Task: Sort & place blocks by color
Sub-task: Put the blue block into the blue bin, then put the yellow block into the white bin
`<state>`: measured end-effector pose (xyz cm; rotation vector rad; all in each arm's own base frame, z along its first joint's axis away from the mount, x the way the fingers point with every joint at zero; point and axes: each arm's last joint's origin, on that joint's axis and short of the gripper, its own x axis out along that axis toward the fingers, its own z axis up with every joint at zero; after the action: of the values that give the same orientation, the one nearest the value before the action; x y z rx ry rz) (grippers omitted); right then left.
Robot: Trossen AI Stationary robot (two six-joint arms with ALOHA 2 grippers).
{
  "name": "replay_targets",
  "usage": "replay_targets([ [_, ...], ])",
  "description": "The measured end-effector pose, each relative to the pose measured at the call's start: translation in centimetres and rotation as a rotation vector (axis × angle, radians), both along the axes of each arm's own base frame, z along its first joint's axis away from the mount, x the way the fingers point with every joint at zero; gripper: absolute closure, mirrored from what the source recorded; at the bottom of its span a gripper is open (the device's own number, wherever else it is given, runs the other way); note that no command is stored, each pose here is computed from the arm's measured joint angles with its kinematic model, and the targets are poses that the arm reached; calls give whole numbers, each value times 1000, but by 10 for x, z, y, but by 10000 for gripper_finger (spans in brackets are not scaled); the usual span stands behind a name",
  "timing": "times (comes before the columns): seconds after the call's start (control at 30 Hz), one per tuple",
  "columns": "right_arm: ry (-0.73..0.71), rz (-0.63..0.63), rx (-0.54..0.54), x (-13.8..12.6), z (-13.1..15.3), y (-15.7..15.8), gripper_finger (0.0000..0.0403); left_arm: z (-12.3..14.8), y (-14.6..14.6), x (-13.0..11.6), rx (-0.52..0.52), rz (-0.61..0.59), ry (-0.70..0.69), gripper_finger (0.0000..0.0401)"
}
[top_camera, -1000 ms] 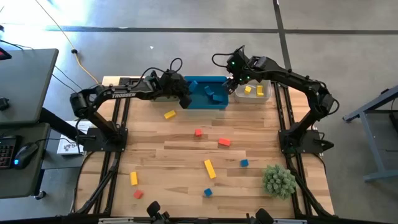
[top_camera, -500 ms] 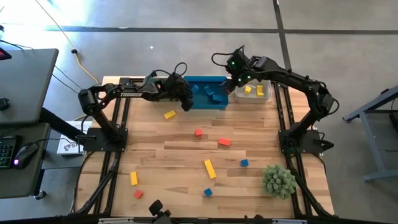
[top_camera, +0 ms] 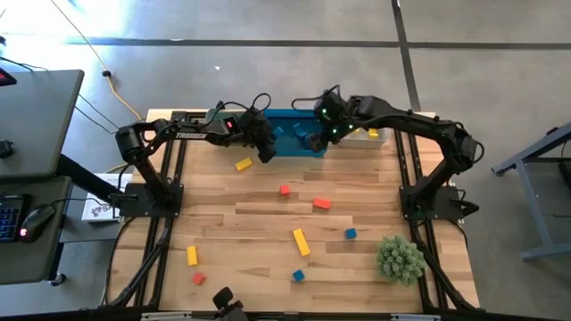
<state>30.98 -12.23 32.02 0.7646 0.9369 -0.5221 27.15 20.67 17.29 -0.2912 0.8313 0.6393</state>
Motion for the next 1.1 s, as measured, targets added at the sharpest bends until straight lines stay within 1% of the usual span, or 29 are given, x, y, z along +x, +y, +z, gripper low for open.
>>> replay_targets([
  [0.2,2,2,32,12,0,35,192,0,0,0,19,-25,15,253],
  [0.3,4,-22,43,16,0,53,192,0,0,0,22,-27,14,238],
  [0.5,12,-76,64,24,-3,90,192,5,0,0,23,-26,11,227],
  [0.63,23,-100,85,31,-10,114,192,23,1,1,47,-42,3,227],
  [0.8,64,-120,112,42,-27,139,192,48,-3,-2,59,-92,27,227],
  [0.93,86,-116,128,51,-41,157,192,65,-10,-11,48,-99,40,227],
  [1.1,144,-123,145,58,-61,175,192,80,-20,-24,28,-98,53,227],
])
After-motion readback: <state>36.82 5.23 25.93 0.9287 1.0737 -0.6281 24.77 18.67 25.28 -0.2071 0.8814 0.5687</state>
